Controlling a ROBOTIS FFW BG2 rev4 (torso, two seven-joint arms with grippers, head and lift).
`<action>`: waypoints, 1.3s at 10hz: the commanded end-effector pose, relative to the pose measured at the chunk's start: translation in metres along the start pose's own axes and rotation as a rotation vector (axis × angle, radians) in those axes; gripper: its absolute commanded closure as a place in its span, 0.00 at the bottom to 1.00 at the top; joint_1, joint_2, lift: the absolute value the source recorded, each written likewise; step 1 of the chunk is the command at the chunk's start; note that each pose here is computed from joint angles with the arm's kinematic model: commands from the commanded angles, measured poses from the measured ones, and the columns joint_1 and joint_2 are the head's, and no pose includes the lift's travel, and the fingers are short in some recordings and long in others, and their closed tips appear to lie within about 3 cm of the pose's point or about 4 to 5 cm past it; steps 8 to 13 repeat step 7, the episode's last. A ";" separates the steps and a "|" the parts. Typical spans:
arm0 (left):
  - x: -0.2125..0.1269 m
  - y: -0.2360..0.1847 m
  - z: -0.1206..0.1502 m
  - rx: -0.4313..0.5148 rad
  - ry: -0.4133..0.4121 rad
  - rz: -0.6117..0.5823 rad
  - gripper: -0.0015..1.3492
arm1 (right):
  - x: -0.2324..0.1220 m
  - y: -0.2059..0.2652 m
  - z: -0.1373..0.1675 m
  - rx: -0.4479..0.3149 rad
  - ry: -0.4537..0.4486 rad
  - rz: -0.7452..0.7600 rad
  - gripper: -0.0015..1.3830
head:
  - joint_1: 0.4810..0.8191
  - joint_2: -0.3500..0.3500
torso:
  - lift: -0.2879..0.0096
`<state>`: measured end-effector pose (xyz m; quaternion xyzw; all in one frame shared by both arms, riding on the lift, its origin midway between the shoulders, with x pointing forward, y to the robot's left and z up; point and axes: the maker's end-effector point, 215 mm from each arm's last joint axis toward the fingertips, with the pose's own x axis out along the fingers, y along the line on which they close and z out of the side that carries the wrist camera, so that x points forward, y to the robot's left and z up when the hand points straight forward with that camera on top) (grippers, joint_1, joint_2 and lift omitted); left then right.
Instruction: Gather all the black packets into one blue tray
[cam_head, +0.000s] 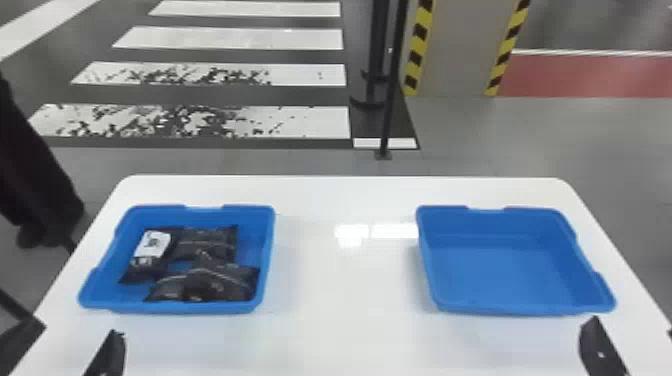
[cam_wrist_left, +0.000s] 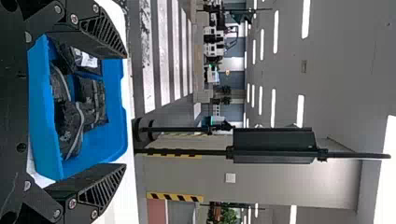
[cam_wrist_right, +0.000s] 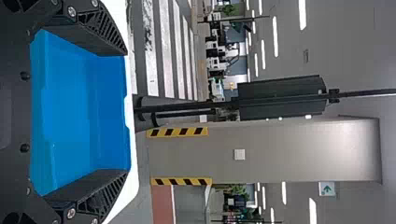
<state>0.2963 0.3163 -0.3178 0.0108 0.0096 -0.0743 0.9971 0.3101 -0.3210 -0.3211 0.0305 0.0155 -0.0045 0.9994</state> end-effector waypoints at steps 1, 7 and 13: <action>0.000 0.000 -0.001 -0.003 0.001 0.001 0.16 | -0.001 -0.001 -0.002 0.007 0.003 -0.005 0.09 | 0.63 0.49 | 0.60; 0.000 0.001 -0.002 -0.013 0.002 0.005 0.16 | 0.000 0.003 -0.003 0.027 0.001 -0.001 0.09 | 0.63 0.49 | 0.60; 0.000 0.001 -0.002 -0.013 0.002 0.005 0.16 | 0.000 0.003 -0.003 0.027 0.001 -0.001 0.09 | 0.63 0.49 | 0.60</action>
